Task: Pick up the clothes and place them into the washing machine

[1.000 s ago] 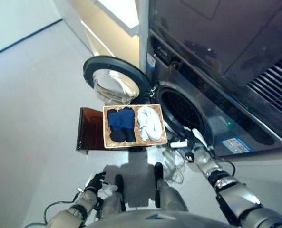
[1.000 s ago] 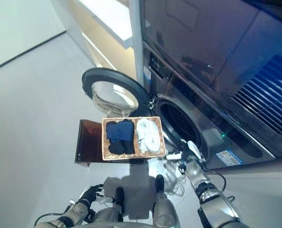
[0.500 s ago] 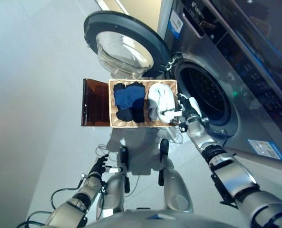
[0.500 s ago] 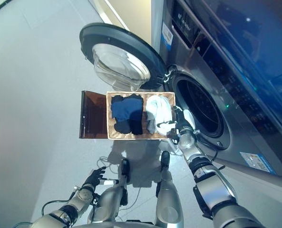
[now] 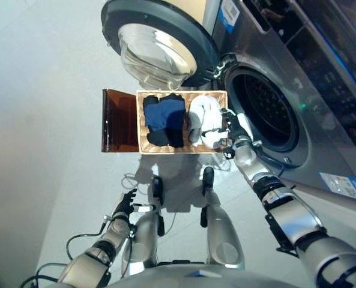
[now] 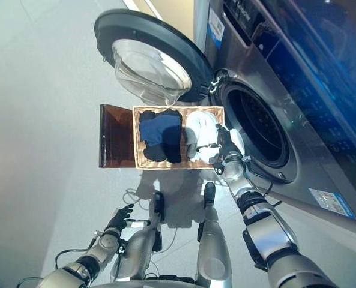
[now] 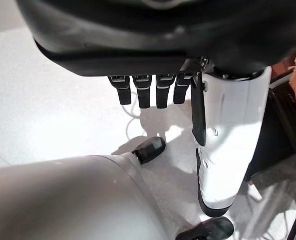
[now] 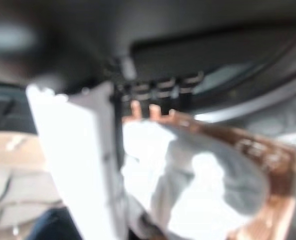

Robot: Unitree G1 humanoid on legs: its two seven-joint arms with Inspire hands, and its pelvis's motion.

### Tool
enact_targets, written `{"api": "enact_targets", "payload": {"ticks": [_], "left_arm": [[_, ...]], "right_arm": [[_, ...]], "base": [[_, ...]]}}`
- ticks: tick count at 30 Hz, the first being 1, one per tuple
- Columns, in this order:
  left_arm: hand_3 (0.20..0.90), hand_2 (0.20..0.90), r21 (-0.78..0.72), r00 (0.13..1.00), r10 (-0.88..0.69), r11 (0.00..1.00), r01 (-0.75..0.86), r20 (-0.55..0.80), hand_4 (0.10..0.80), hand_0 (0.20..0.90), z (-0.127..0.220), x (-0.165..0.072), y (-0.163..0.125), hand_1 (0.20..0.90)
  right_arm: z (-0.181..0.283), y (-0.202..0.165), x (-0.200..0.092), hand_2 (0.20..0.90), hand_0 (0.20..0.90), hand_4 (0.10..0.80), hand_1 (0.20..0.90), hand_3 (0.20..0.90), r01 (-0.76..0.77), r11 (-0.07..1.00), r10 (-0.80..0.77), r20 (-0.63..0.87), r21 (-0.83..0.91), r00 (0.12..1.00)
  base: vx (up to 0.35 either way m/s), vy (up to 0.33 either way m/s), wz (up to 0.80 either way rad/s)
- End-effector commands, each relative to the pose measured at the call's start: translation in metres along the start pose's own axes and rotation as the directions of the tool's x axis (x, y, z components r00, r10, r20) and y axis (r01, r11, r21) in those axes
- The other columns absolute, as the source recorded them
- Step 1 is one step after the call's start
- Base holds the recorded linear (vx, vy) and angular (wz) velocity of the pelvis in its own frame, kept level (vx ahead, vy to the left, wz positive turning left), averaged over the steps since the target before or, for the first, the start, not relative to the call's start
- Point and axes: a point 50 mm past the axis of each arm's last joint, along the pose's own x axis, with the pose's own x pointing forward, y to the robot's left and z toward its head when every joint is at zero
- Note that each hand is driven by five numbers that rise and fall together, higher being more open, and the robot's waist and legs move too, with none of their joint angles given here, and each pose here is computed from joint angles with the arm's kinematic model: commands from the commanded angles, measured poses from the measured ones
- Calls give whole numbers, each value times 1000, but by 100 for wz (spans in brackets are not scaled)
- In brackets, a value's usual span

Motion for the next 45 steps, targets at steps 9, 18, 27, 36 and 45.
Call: {"api": "enact_targets", "payload": {"ticks": [9,18,27,36,45], "left_arm": [[900,900,-139,988,83,988,-64,129,800,900,19,-4,9,900],[900,900,-246,943,113,969,-34,314,800,900,54,-12,20,900],[900,900,-289,901,113,957,13,418,800,900,76,-21,24,900],[900,900,-284,856,99,957,58,508,800,900,101,-27,25,900],[900,900,-285,831,85,954,91,550,800,900,120,-28,21,900]], "right_arm": [[70,-39,22,900,900,800,900,900,159,986,-165,194,47,967],[108,-71,31,900,900,800,900,900,250,964,-265,251,92,931],[141,-103,39,900,900,800,900,900,355,934,-355,249,48,901],[158,-137,40,900,900,800,900,900,450,879,-397,278,-159,874],[168,-156,38,900,900,800,900,900,504,775,-394,333,-381,857]], "base": [[-35,20,6],[-42,48,2],[-16,53,-3],[0,30,2],[1,7,1]]}}
